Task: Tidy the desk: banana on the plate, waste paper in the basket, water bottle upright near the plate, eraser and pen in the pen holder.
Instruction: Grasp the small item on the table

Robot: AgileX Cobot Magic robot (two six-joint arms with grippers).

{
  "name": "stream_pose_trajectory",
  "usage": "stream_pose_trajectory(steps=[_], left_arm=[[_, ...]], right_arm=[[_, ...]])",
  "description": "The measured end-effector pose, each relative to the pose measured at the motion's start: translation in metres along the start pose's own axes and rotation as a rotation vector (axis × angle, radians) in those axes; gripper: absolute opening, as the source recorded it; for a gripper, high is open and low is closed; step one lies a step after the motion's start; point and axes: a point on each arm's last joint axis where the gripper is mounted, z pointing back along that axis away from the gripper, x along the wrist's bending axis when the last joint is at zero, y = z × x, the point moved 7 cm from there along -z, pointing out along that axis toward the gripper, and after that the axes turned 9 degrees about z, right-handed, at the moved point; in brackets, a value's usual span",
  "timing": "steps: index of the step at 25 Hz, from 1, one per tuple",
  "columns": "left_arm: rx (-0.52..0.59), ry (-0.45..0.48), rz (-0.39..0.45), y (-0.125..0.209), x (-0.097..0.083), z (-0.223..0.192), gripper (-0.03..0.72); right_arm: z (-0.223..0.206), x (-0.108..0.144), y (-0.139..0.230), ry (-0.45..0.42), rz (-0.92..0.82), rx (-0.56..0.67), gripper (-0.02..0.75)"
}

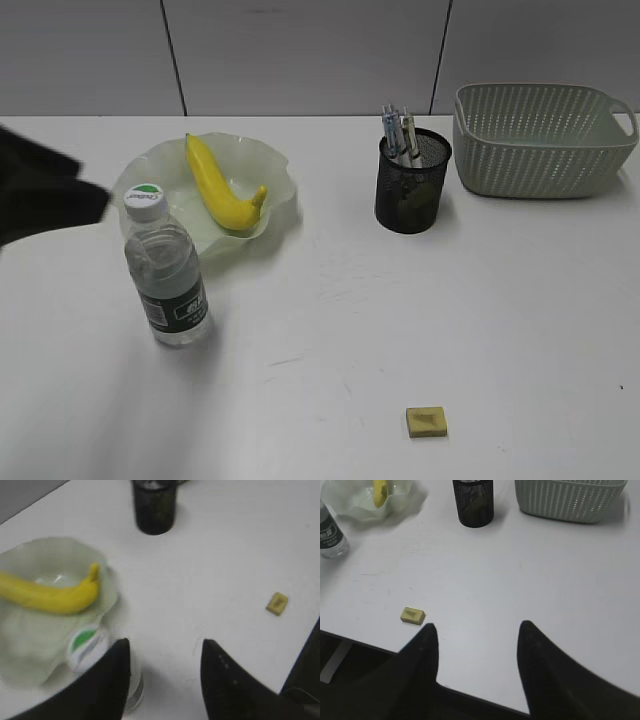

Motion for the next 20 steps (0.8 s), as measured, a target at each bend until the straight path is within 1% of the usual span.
stream_pose_trajectory(steps=[2, 5, 6, 8, 9, 10, 12, 15, 20], left_arm=[[0.03, 0.079, -0.113, -0.021, -0.02, -0.032, 0.358], [0.128, 0.201, -0.32, -0.029, -0.07, -0.092, 0.362], [0.161, 0.232, -0.37, -0.027, -0.085, -0.11, 0.363], [0.246, 0.301, -0.443, -0.012, -0.116, -0.15, 0.367], [0.281, 0.326, -0.464, -0.005, -0.126, -0.165, 0.368], [0.334, 0.353, -0.481, 0.008, -0.136, -0.181, 0.368], [0.417, 0.391, -0.505, 0.031, -0.15, -0.207, 0.368], [0.484, 0.418, -0.522, 0.051, -0.16, -0.229, 0.369], [0.507, 0.413, -0.532, 0.069, -0.165, -0.25, 0.369]], right_arm=[[0.0, 0.0, 0.0, 0.0, 0.0, 0.0, 0.393], [0.0, 0.0, 0.0, 0.0, -0.004, 0.0, 0.386], [0.0, 0.0, 0.0, 0.0, -0.004, 0.0, 0.384], [0.0, 0.0, 0.0, 0.0, -0.008, -0.001, 0.384], [0.0, 0.0, 0.0, 0.0, -0.009, -0.001, 0.384], [0.0, 0.0, 0.0, 0.0, -0.011, -0.001, 0.384], [0.0, 0.0, 0.0, 0.001, -0.013, -0.001, 0.384], [0.0, 0.0, 0.0, 0.002, -0.014, -0.001, 0.384], [0.0, -0.001, 0.0, 0.003, -0.016, -0.002, 0.384]])
